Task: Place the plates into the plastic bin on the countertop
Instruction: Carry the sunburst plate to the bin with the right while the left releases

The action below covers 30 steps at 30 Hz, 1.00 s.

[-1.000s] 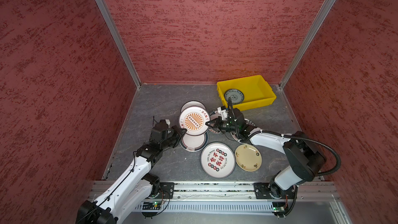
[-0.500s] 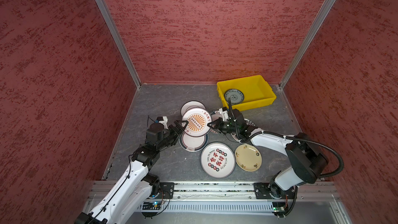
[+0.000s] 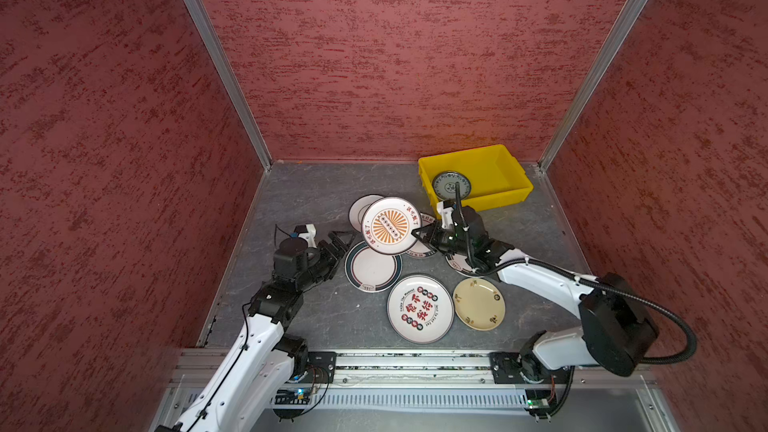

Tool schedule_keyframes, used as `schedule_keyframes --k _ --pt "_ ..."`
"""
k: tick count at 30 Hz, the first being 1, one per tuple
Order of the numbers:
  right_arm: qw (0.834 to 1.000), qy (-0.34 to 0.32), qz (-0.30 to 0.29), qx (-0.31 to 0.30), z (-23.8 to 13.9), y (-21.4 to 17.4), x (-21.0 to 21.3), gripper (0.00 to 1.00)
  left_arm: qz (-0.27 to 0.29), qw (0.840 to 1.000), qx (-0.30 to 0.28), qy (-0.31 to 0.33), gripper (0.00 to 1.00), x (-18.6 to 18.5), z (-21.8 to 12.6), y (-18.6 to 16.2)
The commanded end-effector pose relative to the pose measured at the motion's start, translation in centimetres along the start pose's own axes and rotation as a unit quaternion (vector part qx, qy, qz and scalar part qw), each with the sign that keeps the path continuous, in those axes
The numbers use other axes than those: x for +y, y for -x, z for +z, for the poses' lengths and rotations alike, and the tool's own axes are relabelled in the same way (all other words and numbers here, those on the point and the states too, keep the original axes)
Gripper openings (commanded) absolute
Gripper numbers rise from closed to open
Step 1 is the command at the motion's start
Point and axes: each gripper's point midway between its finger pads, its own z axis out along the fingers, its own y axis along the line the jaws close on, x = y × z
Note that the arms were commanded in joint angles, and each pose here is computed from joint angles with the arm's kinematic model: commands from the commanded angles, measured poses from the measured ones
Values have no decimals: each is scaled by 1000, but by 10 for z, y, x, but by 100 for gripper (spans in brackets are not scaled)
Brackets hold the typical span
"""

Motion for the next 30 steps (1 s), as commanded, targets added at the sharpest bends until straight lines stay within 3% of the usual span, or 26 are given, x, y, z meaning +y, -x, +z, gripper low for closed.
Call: schedule_keyframes --k 1,6,18,30 --pt "999 -2 -12 -38 -15 20 4 0 13 1000 0 -6 99 -1 -1 0" --pt "998 -6 -14 -57 -36 40 4 0 7 1000 -2 -13 100 0 3 1" --pt "983 -84 -46 -157 -96 114 -19 0 13 999 18 -25 100 -9 20 1" --pt "972 -116 -15 -205 -107 192 -52 0 28 999 29 -28 99 -21 26 -8"
